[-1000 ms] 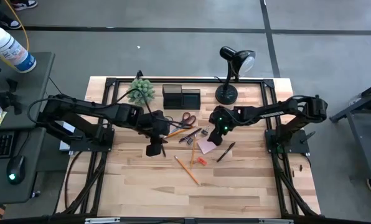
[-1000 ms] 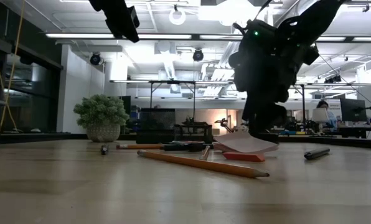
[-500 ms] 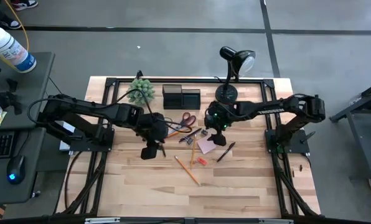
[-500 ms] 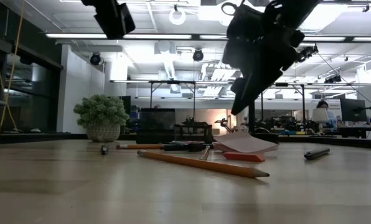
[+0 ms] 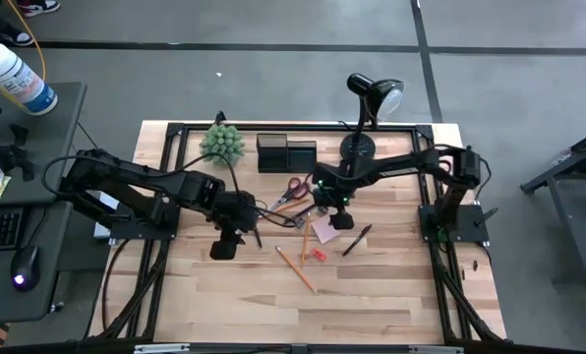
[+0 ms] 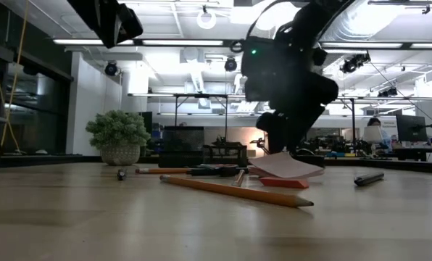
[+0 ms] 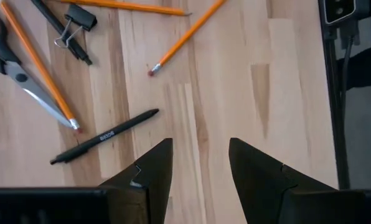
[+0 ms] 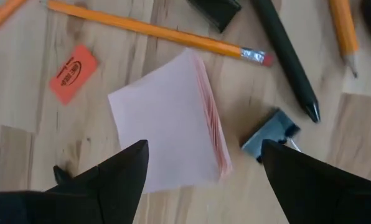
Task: Pick and place office supplies into organizer
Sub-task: Put the pink sticky notes into the black desk organizer
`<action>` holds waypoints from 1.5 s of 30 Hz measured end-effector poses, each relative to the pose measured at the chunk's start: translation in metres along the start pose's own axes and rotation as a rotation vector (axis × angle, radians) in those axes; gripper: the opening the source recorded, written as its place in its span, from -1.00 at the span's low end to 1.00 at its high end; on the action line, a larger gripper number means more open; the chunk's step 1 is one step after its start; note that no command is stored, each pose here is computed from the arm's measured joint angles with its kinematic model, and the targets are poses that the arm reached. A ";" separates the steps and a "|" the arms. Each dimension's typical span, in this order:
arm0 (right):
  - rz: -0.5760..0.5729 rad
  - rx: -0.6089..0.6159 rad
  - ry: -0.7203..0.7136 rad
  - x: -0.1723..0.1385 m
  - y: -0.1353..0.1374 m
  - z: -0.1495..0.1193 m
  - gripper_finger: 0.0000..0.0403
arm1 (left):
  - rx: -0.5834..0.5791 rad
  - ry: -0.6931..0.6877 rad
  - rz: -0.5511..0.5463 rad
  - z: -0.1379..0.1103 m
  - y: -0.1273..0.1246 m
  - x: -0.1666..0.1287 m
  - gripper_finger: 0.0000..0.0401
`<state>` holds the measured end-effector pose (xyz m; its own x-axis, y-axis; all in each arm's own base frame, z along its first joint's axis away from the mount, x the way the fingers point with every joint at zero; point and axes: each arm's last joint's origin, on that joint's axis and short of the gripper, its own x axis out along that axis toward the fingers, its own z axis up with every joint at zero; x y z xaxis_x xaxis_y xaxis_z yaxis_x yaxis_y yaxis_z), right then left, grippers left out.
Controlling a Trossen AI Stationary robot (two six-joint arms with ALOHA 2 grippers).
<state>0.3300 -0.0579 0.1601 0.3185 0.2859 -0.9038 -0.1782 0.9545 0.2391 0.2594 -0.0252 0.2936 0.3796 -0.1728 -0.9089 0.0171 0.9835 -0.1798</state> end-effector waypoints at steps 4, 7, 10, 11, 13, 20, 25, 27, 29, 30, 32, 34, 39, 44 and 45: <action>0.039 -0.018 -0.021 0.001 -0.001 0.008 0.51 | 0.022 -0.005 0.001 -0.001 0.000 -0.003 -0.27; 0.047 -0.034 -0.023 0.001 -0.002 0.010 0.51 | 0.037 -0.021 0.004 -0.003 0.000 -0.008 -0.27; 0.050 -0.050 -0.026 0.001 -0.001 0.010 0.51 | 0.050 -0.050 0.019 -0.006 -0.001 -0.017 -0.28; 0.051 -0.057 -0.021 0.001 -0.001 0.010 0.51 | 0.050 -0.062 0.027 -0.008 -0.001 -0.021 -0.29; 0.050 -0.081 -0.020 0.001 -0.001 0.009 0.51 | 0.051 -0.087 0.051 -0.011 0.000 -0.029 -0.32; 0.071 -0.113 -0.028 0.003 0.000 0.010 0.51 | 0.045 -0.190 0.074 -0.011 -0.001 -0.041 -0.44; 0.084 -0.098 0.008 0.015 -0.004 0.007 0.51 | 0.051 -0.188 0.078 -0.010 -0.001 -0.040 -0.47; 0.087 -0.096 0.013 0.018 -0.005 0.006 0.51 | 0.050 -0.188 0.087 -0.010 -0.001 -0.040 -0.47; 0.094 -0.094 0.017 0.020 -0.006 0.006 0.51 | 0.050 -0.188 0.090 -0.010 -0.001 -0.040 -0.47; 0.099 -0.094 0.016 0.021 -0.006 0.006 0.51 | 0.050 -0.188 0.090 -0.010 -0.001 -0.040 -0.47; 0.110 -0.090 0.019 0.022 -0.006 0.005 0.51 | 0.050 -0.187 0.090 -0.010 -0.001 -0.040 -0.47; 0.118 -0.082 0.022 0.022 -0.006 0.005 0.51 | 0.051 -0.187 0.090 -0.010 -0.001 -0.040 -0.47; 0.119 -0.078 0.025 0.022 -0.006 0.005 0.41 | 0.047 -0.187 0.097 -0.010 -0.001 -0.040 -0.47; 0.124 -0.077 0.023 0.022 -0.006 0.005 0.14 | 0.040 -0.180 0.110 -0.011 0.000 -0.040 -0.47; 0.127 -0.075 0.022 0.022 -0.005 0.005 0.07 | 0.039 -0.180 0.109 -0.011 0.000 -0.040 -0.47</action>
<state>0.3425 -0.0563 0.1404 0.2689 0.4016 -0.8755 -0.2848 0.9014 0.3260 0.2341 -0.0190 0.3261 0.5404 -0.0561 -0.8396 0.0014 0.9978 -0.0657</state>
